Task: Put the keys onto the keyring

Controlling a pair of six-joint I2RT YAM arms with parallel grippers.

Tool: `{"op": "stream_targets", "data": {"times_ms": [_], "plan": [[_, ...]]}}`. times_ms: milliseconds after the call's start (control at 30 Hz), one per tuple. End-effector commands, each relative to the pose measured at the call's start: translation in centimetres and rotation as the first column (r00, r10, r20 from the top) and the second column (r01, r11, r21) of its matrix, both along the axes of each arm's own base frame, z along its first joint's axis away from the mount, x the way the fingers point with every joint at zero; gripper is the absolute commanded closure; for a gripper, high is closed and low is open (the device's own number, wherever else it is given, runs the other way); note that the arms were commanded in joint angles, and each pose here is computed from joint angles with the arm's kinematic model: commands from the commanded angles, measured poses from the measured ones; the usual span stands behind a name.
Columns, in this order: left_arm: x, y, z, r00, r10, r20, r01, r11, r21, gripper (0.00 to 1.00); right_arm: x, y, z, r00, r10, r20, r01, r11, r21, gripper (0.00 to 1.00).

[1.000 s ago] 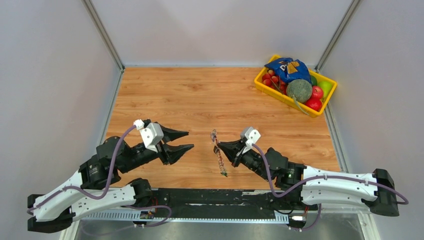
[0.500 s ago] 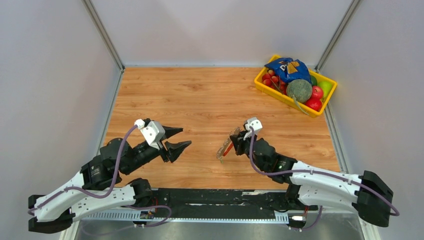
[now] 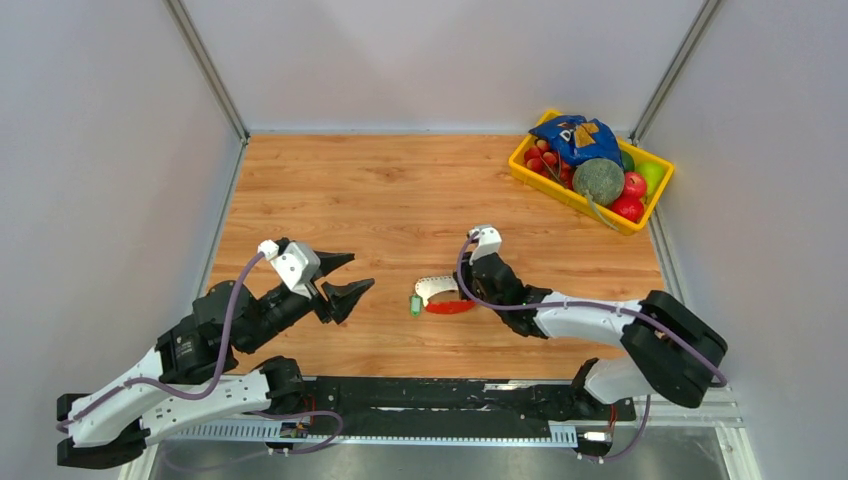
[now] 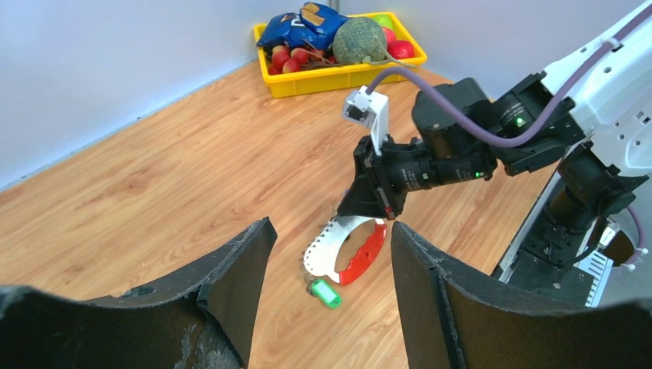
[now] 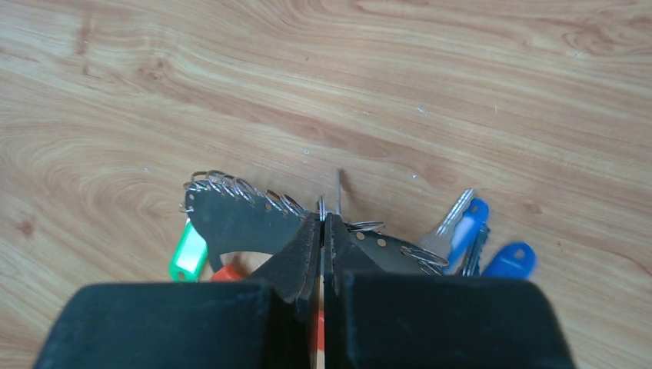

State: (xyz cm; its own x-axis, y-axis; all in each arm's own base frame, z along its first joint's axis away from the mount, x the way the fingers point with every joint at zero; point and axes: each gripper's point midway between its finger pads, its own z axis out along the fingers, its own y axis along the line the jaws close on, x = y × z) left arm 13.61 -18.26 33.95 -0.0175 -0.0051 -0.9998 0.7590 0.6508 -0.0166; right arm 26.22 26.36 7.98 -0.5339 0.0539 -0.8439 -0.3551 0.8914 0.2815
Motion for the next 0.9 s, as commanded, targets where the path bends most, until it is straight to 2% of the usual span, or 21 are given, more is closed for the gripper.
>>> {"op": "stream_targets", "data": {"times_ms": [0,333,533,700,867], "plan": [[0.1,0.1,-0.1,1.0,0.009,-0.008,-0.009,1.0,-0.014,0.32,2.2,2.4,2.0,1.0,-0.014,0.011,0.012,0.993,0.115,1.0],[0.0,0.2,-0.1,1.0,0.01,-0.009,-0.01,1.0,-0.019,0.3,7.0,4.1,1.1,0.996,-0.089,-0.005,0.089,0.989,0.118,1.0],[0.0,0.2,-0.3,1.0,0.011,-0.01,-0.011,1.0,-0.015,0.3,9.1,4.9,-0.9,0.991,-0.127,-0.05,0.131,0.988,0.088,0.99],[0.0,0.0,-0.4,1.0,0.004,-0.011,-0.004,1.0,-0.009,0.29,9.5,4.4,-0.3,0.989,-0.144,-0.029,0.146,0.986,0.082,0.74],[-0.1,-0.2,-0.6,1.0,-0.007,-0.011,0.007,1.0,-0.003,0.29,9.9,3.7,2.9,0.987,-0.155,0.037,0.152,0.985,0.084,0.54]]}}
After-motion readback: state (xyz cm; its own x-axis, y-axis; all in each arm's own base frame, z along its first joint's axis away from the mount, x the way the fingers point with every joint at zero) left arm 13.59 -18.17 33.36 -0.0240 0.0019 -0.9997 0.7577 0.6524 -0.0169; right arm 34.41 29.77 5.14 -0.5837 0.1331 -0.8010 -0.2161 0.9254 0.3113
